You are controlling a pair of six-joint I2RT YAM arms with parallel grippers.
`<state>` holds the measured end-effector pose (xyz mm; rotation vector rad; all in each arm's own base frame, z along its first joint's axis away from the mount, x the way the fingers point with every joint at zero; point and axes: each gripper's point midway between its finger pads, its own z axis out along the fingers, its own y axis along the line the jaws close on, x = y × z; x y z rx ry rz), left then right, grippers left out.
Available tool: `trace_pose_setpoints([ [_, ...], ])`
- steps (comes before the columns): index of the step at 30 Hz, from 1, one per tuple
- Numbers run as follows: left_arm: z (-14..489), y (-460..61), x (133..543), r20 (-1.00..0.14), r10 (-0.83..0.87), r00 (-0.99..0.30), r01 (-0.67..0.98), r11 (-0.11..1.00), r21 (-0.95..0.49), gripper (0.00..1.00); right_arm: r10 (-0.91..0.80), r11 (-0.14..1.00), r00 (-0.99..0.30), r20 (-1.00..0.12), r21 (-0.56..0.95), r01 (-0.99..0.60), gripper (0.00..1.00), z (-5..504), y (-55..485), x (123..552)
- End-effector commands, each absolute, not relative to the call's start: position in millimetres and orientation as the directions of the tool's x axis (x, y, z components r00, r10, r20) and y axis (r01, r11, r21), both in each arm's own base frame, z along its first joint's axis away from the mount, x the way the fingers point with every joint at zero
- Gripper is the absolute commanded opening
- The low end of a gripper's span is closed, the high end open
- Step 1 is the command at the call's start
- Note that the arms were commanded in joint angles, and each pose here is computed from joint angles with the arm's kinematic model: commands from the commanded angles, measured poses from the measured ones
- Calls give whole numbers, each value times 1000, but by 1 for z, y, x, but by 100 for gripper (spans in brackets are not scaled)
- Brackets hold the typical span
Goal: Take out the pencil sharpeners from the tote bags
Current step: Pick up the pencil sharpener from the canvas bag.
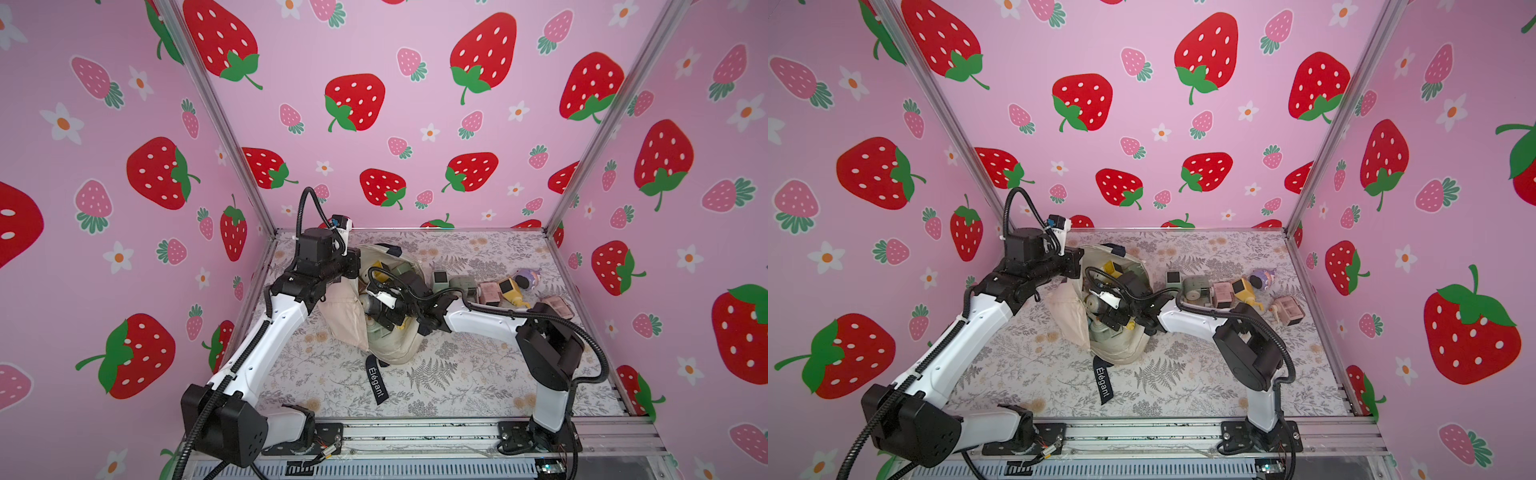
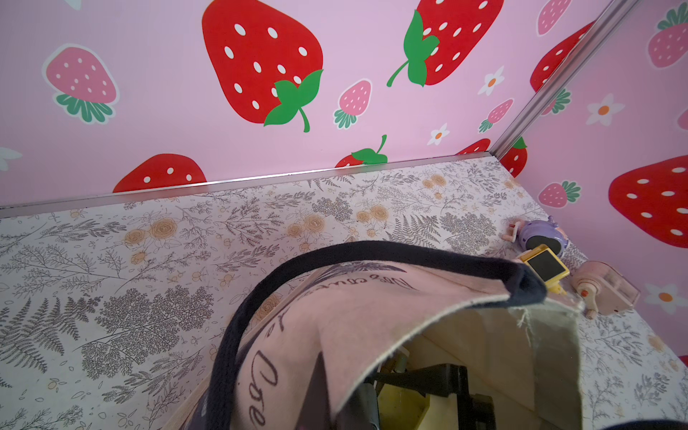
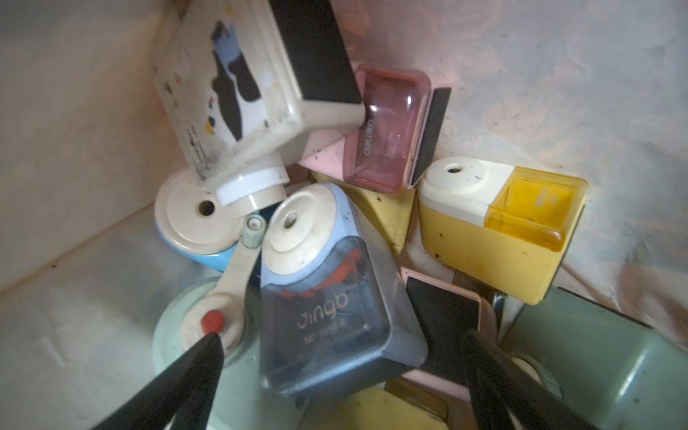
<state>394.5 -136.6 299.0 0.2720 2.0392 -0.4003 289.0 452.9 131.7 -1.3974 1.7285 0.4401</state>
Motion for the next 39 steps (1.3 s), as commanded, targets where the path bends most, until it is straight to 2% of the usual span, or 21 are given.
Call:
trace_pose_setpoints([
  [1,332,-143,400,-918,16,-396,398,904,-156,0,-628,271,6,-778,-225,-936,100,131,458,293],
  [13,332,-143,400,-918,15,-396,398,904,-157,0,-668,259,2,-744,-235,-937,99,111,466,303],
  [20,333,-143,400,-919,14,-394,398,904,-157,0,-673,295,-11,-740,-255,-921,100,101,472,316],
  [39,331,-144,402,-917,13,-399,397,904,-159,0,-604,285,-1,-797,-214,-934,85,97,484,308],
])
